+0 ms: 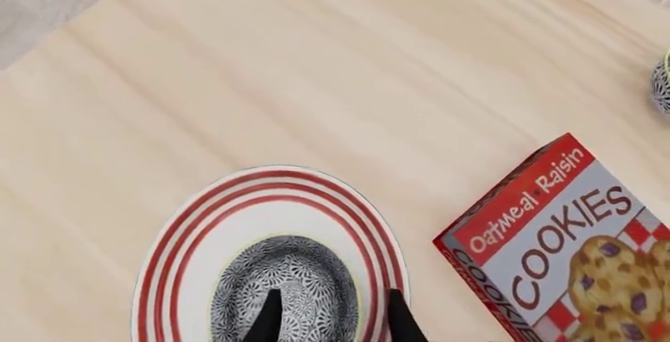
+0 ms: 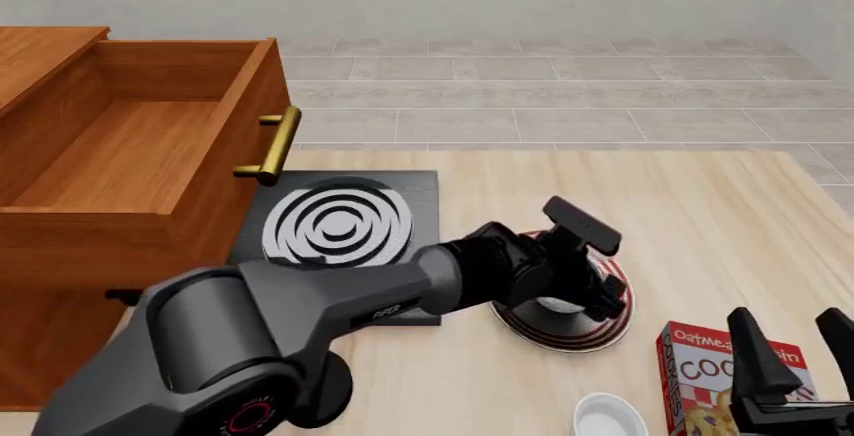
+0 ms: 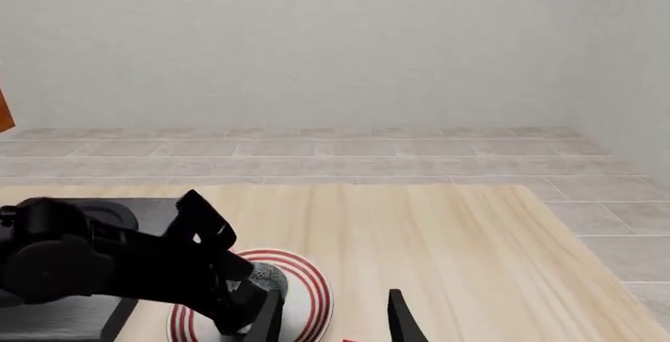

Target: Pick the akita bowl in the top layer of the wooden cabinet and place it on the plate.

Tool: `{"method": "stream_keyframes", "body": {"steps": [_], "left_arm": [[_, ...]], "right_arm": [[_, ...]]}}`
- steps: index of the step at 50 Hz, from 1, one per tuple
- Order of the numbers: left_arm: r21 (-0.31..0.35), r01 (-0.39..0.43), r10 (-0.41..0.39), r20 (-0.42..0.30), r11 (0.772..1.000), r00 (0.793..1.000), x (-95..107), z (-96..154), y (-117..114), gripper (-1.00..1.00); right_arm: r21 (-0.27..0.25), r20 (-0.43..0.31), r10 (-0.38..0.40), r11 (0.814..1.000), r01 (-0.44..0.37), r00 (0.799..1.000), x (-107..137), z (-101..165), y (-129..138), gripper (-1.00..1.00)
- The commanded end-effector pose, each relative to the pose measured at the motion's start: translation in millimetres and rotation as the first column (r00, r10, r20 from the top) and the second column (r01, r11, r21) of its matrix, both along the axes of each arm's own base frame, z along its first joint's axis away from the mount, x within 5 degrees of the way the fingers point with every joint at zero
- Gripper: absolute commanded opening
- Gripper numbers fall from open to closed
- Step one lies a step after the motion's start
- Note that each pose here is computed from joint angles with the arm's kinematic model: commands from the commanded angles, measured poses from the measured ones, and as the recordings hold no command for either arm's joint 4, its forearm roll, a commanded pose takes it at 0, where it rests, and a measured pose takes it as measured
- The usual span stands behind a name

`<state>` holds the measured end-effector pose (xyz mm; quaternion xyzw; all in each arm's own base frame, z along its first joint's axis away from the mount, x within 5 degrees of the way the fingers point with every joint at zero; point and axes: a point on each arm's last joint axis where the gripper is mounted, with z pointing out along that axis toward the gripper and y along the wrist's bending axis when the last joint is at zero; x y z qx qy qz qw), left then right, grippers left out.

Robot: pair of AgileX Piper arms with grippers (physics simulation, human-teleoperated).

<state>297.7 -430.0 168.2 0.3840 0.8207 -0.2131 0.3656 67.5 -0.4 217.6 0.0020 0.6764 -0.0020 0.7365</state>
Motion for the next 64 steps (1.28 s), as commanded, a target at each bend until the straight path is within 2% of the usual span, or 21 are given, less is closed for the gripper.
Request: {"method": "stream_keyframes", "body": {"steps": [1,15,39,49,64], "left_arm": [[-0.024,0.013,-0.013,0.012,1.000,1.000,-9,18,-2,1.00],[-0.073,0.048,-0.044,0.052,0.996,0.998,-31,61,4,1.00],[-0.129,0.047,-0.035,0.092,0.991,0.995,-36,99,18,1.00],[-0.170,0.065,-0.047,0.106,0.983,0.993,-50,120,19,1.00],[-0.196,0.071,-0.048,0.123,0.978,0.991,-55,137,24,1.00]], "right_arm": [[0.000,0.000,0.000,1.000,0.000,1.000,0,0,0,1.00],[-0.001,0.000,0.000,1.000,0.000,1.000,0,0,0,1.00],[0.000,0.000,-0.001,1.000,0.001,1.000,0,0,0,1.00],[0.000,0.000,0.000,1.000,0.000,1.000,0,0,0,1.00],[0.000,0.000,0.000,1.000,0.000,1.000,0,0,0,1.00]]}}
